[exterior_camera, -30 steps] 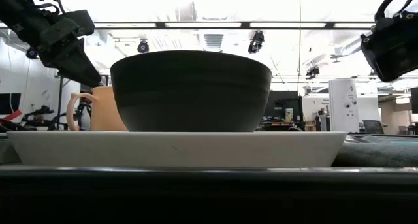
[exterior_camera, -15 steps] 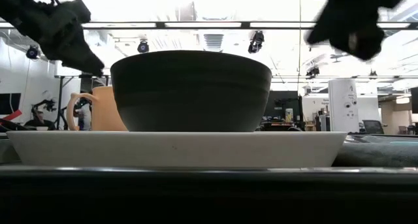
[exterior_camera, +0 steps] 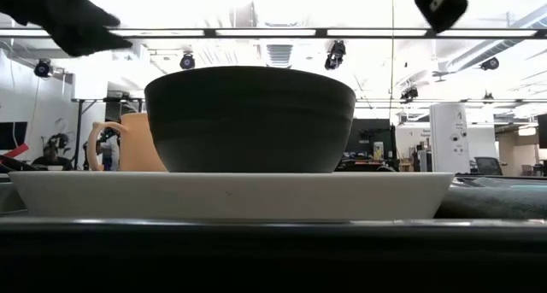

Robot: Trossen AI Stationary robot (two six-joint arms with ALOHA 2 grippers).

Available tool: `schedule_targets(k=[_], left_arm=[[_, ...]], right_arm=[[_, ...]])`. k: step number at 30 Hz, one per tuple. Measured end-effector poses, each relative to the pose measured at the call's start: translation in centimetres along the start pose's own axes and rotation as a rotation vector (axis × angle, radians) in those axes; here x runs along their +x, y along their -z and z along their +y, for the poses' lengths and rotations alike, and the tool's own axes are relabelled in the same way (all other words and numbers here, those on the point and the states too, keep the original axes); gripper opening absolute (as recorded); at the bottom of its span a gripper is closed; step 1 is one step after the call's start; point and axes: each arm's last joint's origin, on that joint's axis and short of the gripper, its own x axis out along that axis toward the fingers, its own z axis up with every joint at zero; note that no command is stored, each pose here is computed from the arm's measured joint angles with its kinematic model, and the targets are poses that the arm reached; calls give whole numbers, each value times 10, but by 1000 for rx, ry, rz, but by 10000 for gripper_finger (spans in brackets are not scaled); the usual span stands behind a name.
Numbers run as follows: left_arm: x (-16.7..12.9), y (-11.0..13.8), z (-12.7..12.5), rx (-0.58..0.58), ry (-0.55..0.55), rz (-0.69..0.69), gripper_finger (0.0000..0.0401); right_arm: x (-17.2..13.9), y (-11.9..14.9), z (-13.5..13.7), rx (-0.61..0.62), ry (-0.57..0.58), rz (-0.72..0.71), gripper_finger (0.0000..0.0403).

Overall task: Set up tray
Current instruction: Return to Home Position

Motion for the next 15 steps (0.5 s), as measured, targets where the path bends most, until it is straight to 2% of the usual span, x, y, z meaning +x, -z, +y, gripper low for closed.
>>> schedule_targets(k=[3, 8, 11, 15], left_arm=[[-2, -2, -2, -1, 86, -69, 238], [4, 9, -5, 12, 226, -210, 238], [7, 19, -5, 25, 269, -261, 238], [8, 31, -2, 19, 273, -280, 238]], right_arm=[[-2, 4, -8, -62, -135, -100, 9], [-3, 18, -23, -74, -357, -227, 9], [-3, 26, -32, -85, -345, -223, 9], [-8, 24, -37, -117, -301, -268, 9]])
